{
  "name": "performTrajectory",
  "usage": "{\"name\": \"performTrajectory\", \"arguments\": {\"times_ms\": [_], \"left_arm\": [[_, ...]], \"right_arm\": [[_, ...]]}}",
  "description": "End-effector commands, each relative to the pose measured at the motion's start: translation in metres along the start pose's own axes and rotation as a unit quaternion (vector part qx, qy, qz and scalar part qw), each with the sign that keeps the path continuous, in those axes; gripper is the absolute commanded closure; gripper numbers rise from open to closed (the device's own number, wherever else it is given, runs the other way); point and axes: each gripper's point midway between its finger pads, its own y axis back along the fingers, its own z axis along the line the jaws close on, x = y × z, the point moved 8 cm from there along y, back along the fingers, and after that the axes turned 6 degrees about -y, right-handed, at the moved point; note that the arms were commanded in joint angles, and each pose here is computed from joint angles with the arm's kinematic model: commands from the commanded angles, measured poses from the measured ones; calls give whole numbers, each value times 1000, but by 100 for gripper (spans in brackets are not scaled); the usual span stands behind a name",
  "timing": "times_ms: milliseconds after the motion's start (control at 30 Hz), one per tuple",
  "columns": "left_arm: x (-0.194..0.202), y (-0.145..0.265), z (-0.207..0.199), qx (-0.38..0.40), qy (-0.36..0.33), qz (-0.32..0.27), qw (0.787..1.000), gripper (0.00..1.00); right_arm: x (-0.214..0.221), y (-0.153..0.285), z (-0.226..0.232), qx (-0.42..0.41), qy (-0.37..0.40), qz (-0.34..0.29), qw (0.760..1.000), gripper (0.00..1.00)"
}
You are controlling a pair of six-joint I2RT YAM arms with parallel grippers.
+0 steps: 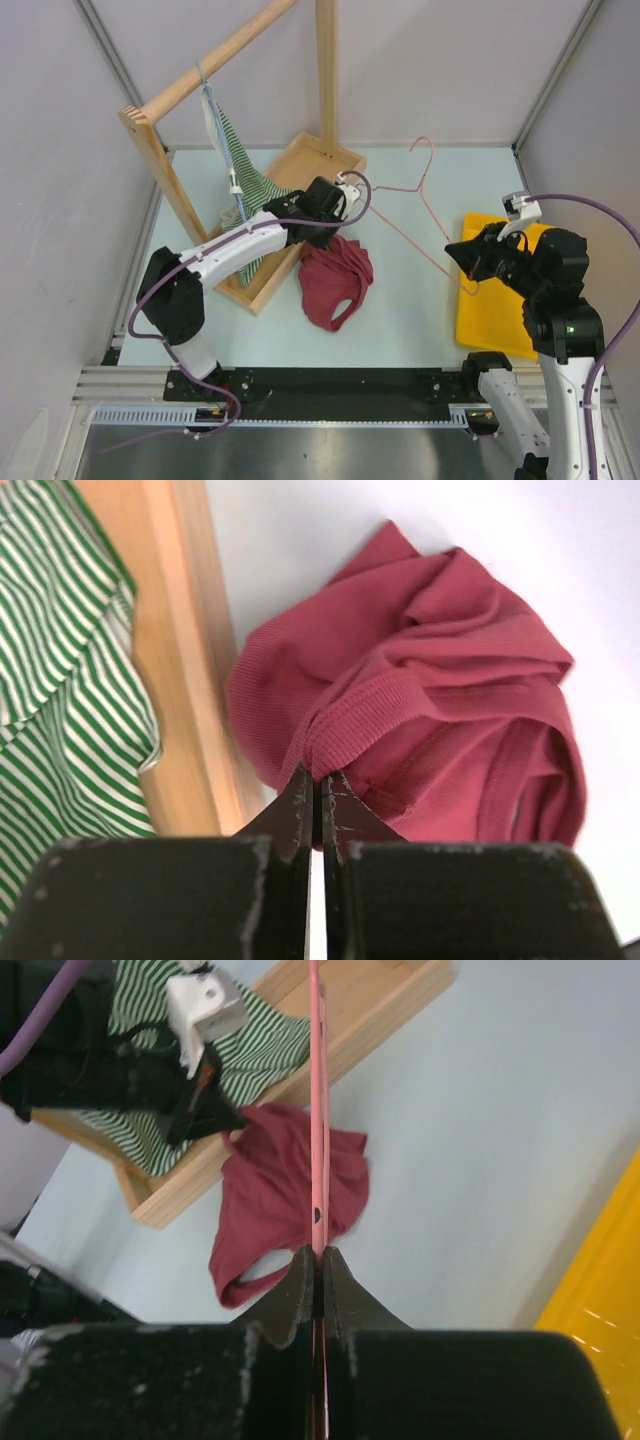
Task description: Place the tank top on the hanger
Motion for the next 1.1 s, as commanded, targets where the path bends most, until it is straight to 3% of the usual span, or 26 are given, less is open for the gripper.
{"name": "performTrajectory", "arguments": {"times_ms": [0, 333, 700, 1067], "left_arm": [[-6, 0, 20, -36, 15, -26, 999, 100], [8, -16, 53, -65, 50, 5, 997, 100], [5, -13, 49, -40, 68, -8, 997, 100], [1, -13, 42, -2, 77, -18, 997, 100]], "right_arm": [[4, 11, 17, -65, 15, 34, 997, 100], [12, 23, 24, -66, 11, 80, 995, 100], [18, 16, 30, -121, -4, 87, 989, 100], [32, 1, 22, -125, -17, 93, 988, 100]]}}
